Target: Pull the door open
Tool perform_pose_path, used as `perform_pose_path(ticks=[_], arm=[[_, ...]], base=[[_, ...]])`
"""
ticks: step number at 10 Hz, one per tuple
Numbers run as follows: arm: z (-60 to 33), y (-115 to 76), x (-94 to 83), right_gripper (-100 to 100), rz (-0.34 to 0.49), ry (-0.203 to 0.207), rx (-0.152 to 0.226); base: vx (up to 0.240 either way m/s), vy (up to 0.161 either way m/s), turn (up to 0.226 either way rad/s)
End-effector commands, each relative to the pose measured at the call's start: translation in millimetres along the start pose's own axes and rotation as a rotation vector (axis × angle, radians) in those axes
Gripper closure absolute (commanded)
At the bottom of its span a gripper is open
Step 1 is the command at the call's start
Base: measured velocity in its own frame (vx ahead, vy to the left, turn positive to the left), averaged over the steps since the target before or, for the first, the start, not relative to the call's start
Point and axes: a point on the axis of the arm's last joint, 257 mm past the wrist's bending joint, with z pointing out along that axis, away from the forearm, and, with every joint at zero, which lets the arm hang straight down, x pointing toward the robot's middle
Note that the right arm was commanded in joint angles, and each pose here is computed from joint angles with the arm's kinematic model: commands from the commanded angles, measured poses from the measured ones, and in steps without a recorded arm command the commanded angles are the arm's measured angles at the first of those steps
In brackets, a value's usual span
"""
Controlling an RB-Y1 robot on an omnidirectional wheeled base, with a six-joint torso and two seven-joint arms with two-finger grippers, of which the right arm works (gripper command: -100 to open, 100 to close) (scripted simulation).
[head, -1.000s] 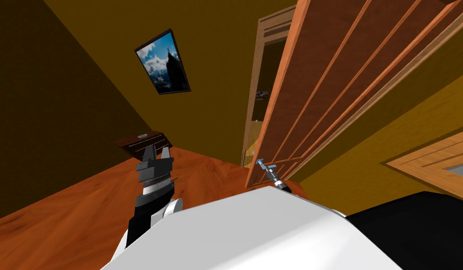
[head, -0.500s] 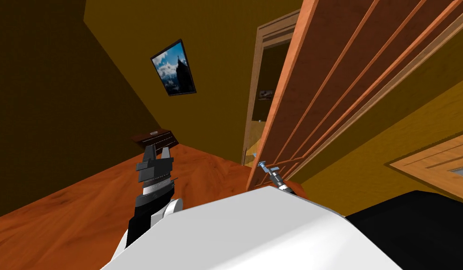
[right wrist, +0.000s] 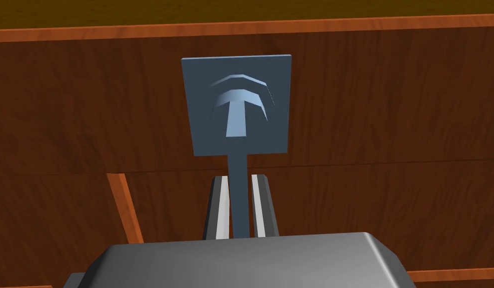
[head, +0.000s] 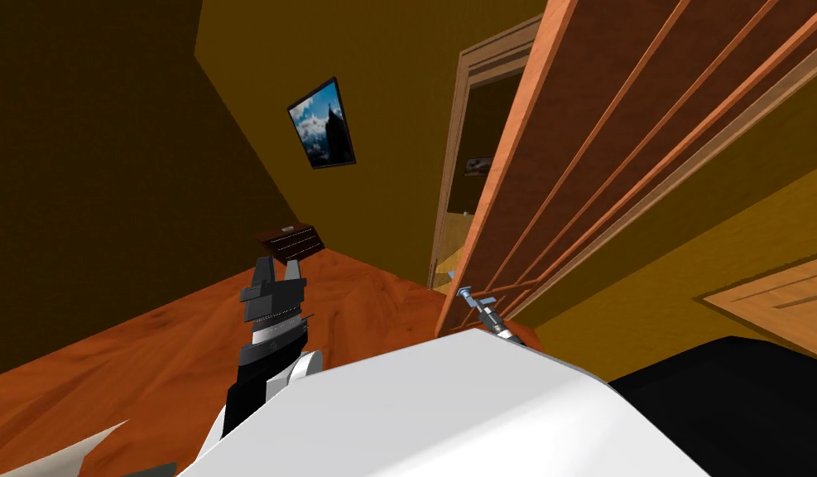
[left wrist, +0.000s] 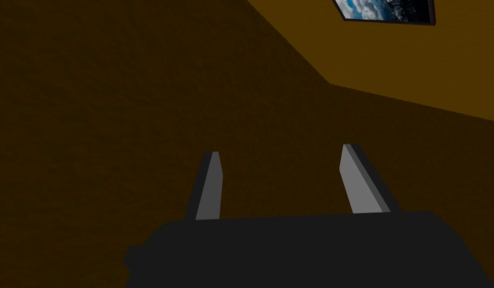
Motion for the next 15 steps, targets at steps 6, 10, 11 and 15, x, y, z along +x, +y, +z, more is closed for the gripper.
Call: perform_pose_path(ticks=[6,10,11,15], arm=[[-14.9,-0.4,1.8,100,0.001,0.015,0.001],[-4.5,-2.9,14.1,100,0.004,0.038,0.005],[0.9,-3.4,18.8,100,0.005,0.046,0.005],[23.5,-4.6,39.3,100,0.007,0.084,0.005]], base=[[-0.214,-0.078,0.164],[-0.168,-0.054,0.08],[-0.287,-0.053,0.004],[-0.156,-0.023,-0.016]])
